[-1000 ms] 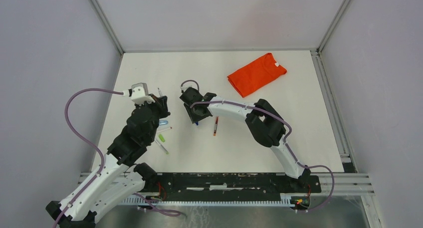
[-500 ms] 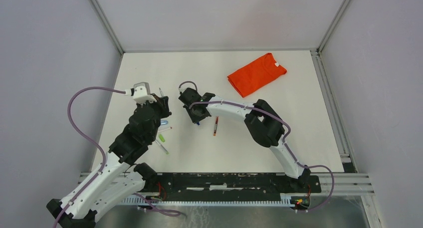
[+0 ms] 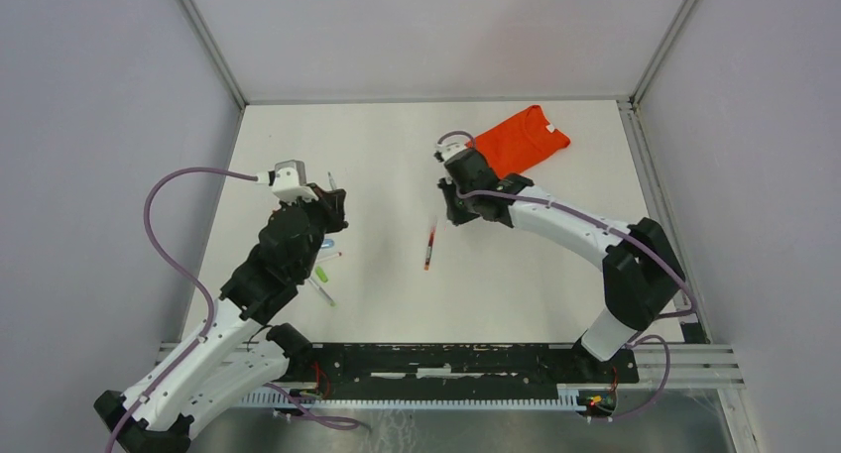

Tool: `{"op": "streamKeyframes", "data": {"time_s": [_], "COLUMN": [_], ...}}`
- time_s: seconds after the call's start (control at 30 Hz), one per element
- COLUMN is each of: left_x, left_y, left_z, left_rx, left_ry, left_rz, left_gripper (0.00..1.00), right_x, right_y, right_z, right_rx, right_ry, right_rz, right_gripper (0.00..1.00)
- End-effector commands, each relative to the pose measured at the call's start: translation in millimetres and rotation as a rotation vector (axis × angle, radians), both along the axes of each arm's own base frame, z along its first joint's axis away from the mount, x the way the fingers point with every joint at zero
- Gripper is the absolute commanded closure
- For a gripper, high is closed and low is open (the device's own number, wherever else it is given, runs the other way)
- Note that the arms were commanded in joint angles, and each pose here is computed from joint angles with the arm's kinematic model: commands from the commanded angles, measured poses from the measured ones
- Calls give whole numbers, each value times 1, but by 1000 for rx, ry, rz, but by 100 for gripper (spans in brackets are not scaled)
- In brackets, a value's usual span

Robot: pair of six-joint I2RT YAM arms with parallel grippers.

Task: Insert the pens into the pen caps
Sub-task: Pick up the pen cap from the center of the board.

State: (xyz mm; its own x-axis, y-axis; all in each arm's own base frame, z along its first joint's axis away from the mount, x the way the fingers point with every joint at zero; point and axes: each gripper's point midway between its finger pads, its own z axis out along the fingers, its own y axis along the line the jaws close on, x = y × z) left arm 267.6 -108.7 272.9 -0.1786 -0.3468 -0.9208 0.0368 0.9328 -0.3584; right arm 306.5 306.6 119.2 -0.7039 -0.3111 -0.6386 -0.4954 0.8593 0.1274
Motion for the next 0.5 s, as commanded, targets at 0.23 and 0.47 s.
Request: {"op": "streamKeyframes", "data": {"time_s": [0.23, 0.47], "left_x": [9, 12], "left_y": [-25, -29], "left_z": [21, 23], "left_rx": [-5, 30], "left_ry": [-107, -107], "left_rz": [-120, -139], "left_gripper": [98, 98], "right_x": [-58, -73], "right_y": [-103, -105], "right_z": [-80, -96], "right_rx": [-256, -272], "right_ry": [193, 272], "right_rz": [-20, 16], "right_gripper": [89, 87]}}
